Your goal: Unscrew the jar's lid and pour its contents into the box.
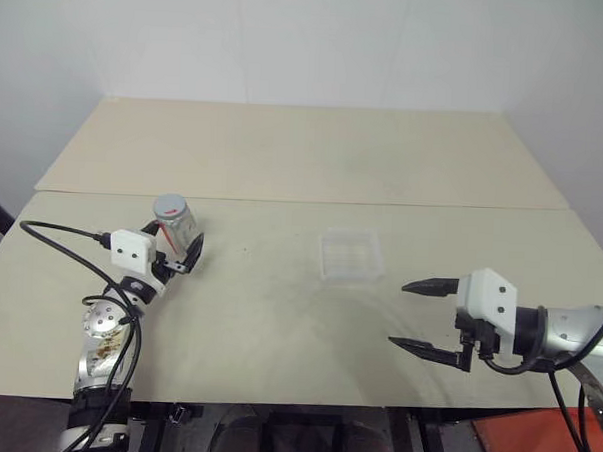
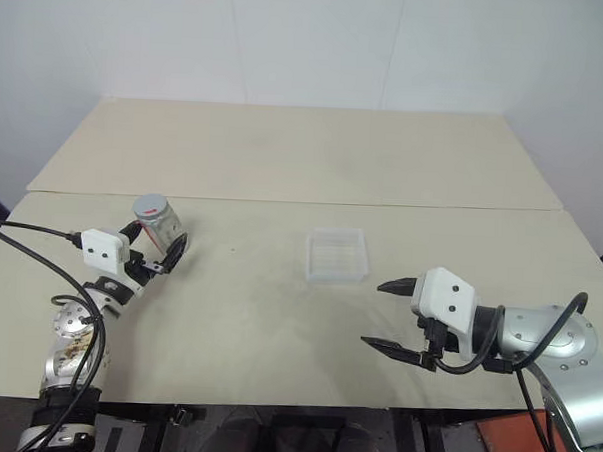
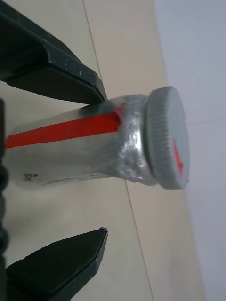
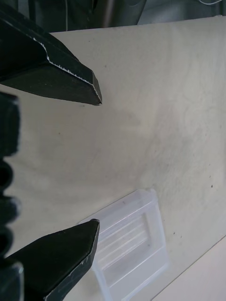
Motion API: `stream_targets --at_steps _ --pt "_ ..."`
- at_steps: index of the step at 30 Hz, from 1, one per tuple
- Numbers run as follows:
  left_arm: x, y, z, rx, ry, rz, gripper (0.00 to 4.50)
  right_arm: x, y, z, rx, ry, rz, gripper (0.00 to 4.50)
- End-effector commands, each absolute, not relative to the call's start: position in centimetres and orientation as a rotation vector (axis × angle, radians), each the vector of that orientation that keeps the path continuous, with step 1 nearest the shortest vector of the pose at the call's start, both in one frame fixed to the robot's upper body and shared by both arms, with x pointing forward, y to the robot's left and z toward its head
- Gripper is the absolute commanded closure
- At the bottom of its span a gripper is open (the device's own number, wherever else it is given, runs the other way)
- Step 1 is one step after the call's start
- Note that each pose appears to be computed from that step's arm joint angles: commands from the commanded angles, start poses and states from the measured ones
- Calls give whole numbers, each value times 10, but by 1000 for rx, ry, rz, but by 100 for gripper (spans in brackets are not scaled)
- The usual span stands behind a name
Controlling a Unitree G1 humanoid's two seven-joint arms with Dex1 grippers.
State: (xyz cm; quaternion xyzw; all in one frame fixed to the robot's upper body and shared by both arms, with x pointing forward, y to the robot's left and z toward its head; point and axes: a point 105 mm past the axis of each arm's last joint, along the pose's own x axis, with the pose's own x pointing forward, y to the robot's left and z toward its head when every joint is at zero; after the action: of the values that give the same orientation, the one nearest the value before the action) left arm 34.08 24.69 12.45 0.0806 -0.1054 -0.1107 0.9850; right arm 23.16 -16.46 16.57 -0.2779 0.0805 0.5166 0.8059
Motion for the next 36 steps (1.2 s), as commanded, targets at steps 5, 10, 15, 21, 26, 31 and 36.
stream_targets --at_steps 5,10,15,21,26,31,36 --pt "349 258 135 189 -239 -238 3 229 -166 175 -620 138 1083 0" --pt "370 254 137 181 -230 -289 3 229 -163 172 -616 140 1089 0" --pt "377 247 129 167 -196 -351 43 227 -165 172 -622 150 1069 0" --pt "372 251 122 129 -174 -344 229 221 -166 171 -620 159 1046 0" --pt "369 254 113 123 -152 -313 253 223 -164 172 -617 157 1039 0" --pt "365 245 118 95 -159 -354 253 225 -162 173 -620 148 1043 0" --pt "340 198 150 65 -192 -627 253 231 -156 184 -593 96 1033 0"
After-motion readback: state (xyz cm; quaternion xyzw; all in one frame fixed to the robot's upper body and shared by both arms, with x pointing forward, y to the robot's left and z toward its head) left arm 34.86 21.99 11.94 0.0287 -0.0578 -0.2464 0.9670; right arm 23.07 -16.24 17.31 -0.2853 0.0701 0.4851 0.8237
